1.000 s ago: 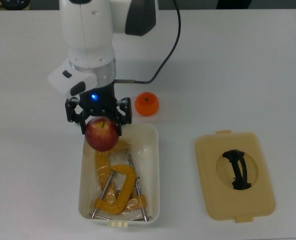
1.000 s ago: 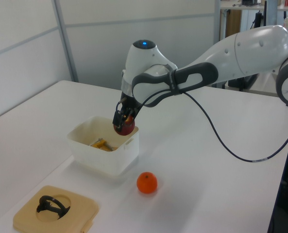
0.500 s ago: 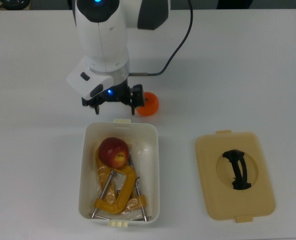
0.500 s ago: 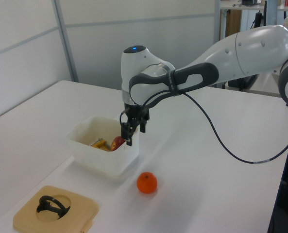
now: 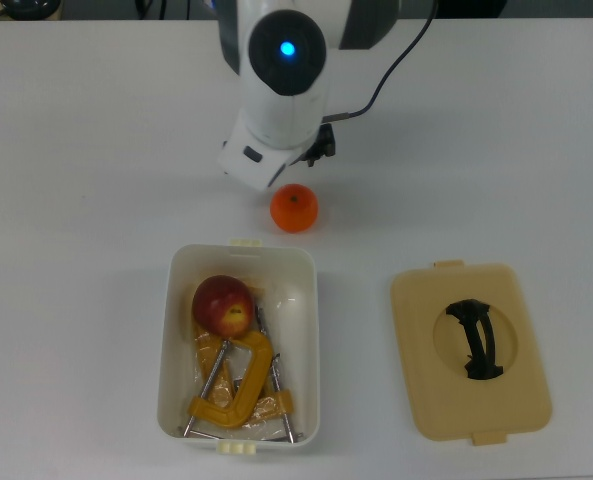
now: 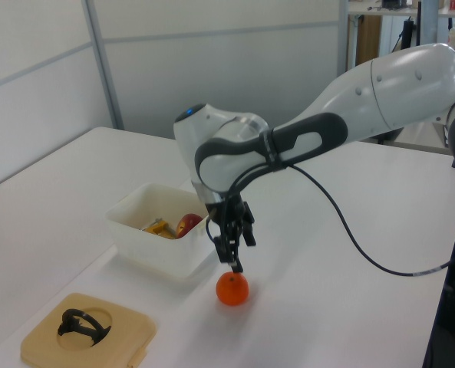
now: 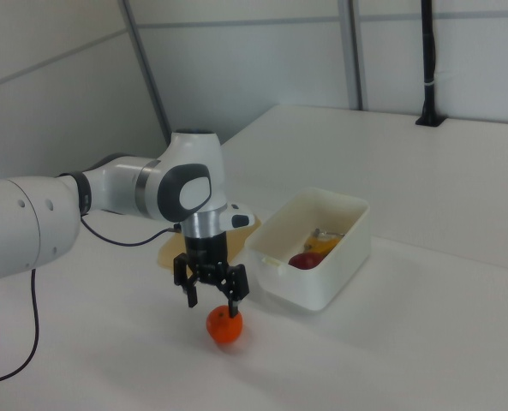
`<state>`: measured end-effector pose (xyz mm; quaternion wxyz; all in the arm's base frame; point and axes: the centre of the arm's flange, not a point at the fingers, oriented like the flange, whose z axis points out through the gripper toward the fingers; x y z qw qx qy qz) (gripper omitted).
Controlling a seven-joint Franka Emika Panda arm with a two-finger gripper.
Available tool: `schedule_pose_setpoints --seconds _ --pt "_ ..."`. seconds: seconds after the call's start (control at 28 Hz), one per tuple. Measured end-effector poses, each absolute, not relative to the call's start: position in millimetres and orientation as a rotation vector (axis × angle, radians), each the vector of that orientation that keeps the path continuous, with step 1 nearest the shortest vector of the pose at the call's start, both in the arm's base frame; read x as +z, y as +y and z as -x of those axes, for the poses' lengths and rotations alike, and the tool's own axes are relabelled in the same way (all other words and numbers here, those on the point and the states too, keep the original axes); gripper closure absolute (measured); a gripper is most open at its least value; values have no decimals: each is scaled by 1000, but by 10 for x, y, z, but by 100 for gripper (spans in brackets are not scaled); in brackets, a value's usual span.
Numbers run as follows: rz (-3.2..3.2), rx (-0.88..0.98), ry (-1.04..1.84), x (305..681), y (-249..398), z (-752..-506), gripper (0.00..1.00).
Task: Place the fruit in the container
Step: 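Move the gripper over the orange and lower onto it, then close the gripper around the orange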
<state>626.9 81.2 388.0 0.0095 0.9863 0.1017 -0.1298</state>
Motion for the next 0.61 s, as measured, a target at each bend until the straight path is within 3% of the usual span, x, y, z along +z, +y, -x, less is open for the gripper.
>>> schedule_pose_setpoints --seconds 0.36,0.61 --pt "-3039 -501 386 3487 1031 -6193 0" --pt "-3034 -434 420 3293 1126 -6283 0"
